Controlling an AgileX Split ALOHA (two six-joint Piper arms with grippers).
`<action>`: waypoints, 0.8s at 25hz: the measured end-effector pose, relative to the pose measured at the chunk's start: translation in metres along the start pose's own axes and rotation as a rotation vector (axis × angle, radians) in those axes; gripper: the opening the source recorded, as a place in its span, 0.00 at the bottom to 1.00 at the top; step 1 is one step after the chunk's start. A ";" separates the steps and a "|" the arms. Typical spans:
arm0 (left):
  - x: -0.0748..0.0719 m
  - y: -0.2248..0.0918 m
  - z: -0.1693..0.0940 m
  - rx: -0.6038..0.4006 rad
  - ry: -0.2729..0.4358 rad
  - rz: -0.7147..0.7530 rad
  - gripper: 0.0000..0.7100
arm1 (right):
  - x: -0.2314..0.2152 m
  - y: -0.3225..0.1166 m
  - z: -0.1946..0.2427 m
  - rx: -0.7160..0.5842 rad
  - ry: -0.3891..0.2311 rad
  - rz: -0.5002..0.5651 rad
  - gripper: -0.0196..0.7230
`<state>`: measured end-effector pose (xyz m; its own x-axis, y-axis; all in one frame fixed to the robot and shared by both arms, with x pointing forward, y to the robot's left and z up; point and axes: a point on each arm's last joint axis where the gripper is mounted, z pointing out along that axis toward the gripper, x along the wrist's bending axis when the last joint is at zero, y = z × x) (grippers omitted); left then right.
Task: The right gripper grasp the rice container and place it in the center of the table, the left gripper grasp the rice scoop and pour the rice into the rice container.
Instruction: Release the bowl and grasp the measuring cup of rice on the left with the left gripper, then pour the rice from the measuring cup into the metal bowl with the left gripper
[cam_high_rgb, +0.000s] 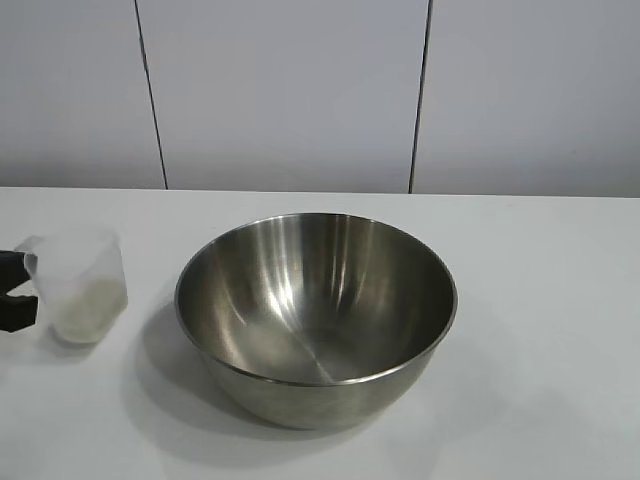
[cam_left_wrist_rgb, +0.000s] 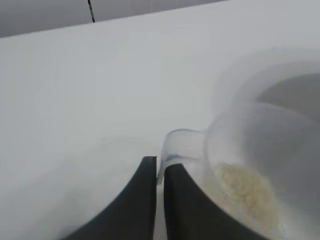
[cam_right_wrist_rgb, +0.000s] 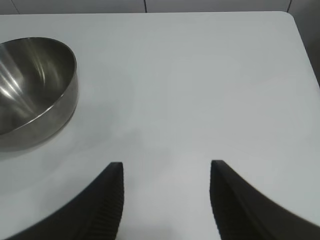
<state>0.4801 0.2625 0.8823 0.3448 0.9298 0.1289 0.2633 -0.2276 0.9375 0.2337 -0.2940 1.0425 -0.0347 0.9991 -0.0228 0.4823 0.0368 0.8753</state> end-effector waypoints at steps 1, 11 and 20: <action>0.000 0.005 -0.002 -0.018 0.002 0.016 0.01 | 0.000 0.000 0.000 0.000 0.000 0.000 0.51; -0.002 0.075 -0.028 -0.236 0.011 0.280 0.01 | 0.000 0.000 0.000 -0.001 0.000 0.000 0.51; -0.064 0.146 -0.024 -0.245 -0.119 0.749 0.01 | 0.000 0.000 0.000 0.000 0.000 0.000 0.51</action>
<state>0.4745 0.1769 1.0186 0.4493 0.5145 0.7304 -0.2773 -0.6969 0.6614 0.2337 -0.2940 1.0426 -0.0347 0.9991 -0.0228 0.4822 0.0368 0.8753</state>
